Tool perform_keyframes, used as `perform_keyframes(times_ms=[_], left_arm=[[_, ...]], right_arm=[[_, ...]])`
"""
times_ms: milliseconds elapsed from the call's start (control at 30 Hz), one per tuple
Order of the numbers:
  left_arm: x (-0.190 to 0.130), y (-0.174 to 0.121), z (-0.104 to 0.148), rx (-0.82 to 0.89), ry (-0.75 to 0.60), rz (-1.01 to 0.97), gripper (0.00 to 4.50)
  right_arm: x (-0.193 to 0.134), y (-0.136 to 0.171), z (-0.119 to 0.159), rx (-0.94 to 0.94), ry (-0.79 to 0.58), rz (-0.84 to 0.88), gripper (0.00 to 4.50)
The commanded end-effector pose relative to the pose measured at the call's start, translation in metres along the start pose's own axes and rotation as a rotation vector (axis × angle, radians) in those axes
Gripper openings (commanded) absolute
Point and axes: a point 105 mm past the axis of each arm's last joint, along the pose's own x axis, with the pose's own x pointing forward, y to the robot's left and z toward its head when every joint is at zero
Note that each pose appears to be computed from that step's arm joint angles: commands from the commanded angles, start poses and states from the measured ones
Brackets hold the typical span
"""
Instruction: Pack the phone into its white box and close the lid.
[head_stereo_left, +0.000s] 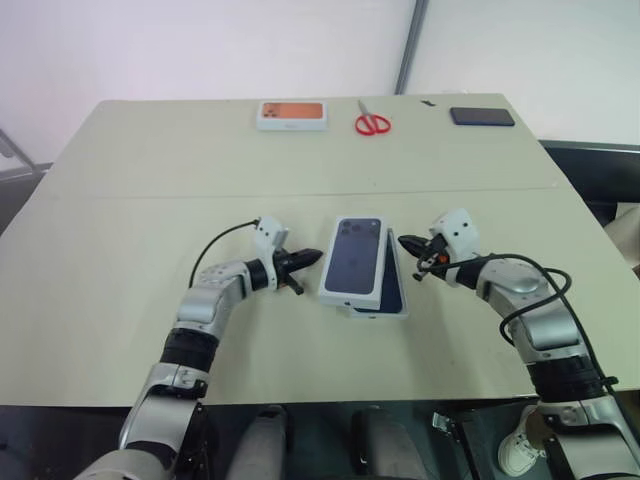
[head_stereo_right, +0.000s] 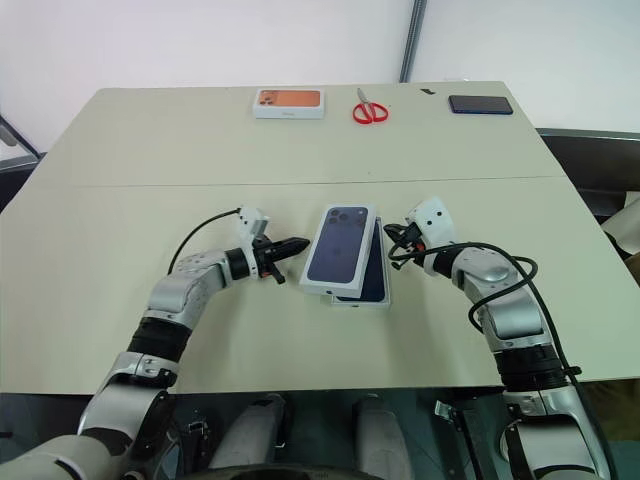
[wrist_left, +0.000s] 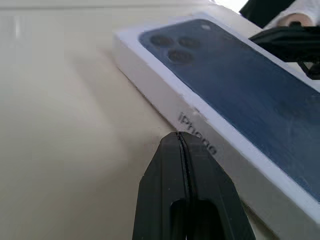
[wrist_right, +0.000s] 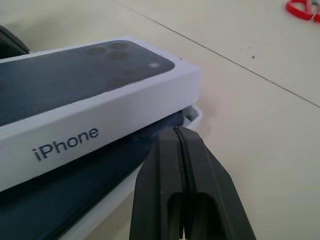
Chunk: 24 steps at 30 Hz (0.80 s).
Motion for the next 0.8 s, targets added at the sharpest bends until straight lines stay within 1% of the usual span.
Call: perform_keyframes(times_ms=[33,133,333,567,800], left_arm=[[0.007,-0.010,0.012,0.002,0.013,-0.077,0.00],[0.011,-0.018,0.009,-0.006,0.048,-0.128,0.00],[0.012,-0.021,0.011,-0.013,0.047,-0.139,0.00],[0.014,-0.029,0.017,0.000,0.028,-0.151,0.00],[0.013,-0.040,0.017,0.022,0.031,-0.183,0.00]], right_arm=[[-0.001,0.004,0.020,-0.049,-0.062,0.029,0.03],[0.000,0.009,0.021,-0.060,-0.060,0.053,0.03],[0.000,0.017,0.012,-0.084,-0.025,0.080,0.03],[-0.007,0.015,0.008,-0.090,-0.003,0.086,0.03],[-0.011,0.014,0.011,-0.075,-0.016,0.084,0.03]])
